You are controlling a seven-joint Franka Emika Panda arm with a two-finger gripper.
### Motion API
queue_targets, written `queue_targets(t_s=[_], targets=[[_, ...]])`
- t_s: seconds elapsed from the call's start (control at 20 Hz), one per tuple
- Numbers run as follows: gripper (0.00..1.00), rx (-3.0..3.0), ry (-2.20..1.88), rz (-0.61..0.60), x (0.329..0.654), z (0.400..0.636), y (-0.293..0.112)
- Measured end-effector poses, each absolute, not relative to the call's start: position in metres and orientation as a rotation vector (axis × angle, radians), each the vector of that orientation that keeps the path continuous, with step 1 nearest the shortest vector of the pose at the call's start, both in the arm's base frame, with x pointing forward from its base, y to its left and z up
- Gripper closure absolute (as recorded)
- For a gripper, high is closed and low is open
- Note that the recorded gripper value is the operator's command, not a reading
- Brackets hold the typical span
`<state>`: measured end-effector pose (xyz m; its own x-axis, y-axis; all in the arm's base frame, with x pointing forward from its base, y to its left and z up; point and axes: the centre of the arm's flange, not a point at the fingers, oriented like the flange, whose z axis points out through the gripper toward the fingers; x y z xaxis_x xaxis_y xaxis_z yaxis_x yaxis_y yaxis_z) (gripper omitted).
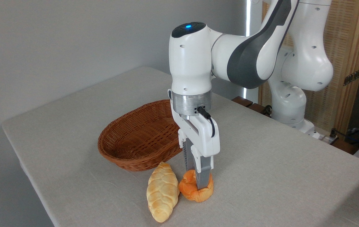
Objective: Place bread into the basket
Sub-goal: 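Close the gripper on the orange bun, then lift the orange bun and carry it over the wicker basket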
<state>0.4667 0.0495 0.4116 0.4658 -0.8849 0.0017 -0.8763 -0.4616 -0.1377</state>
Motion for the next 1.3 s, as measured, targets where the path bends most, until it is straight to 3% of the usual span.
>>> queue_targets(t_s=[0.25, 0.4, 0.55, 0.65, 0.8, 0.95, 1.15, 1.3], targets=[[0.58, -2.589, 1.562, -0.106, 0.466, 0.412, 0.050], [0.58, -2.635, 1.566, -0.031, 0.465, 0.426, 0.052], [0.61, -2.743, 1.558, 0.056, 0.468, 0.483, 0.054], [0.61, -2.800, 1.558, 0.047, 0.469, 0.523, 0.053], [0.61, -2.865, 1.552, -0.026, 0.475, 0.553, 0.046], [0.61, -2.969, 1.465, -0.049, 0.488, 0.552, 0.014], [0.61, -2.989, 1.394, 0.022, 0.504, 0.530, -0.069], [0.57, -2.990, 1.315, -0.049, 0.514, 0.515, -0.132]])
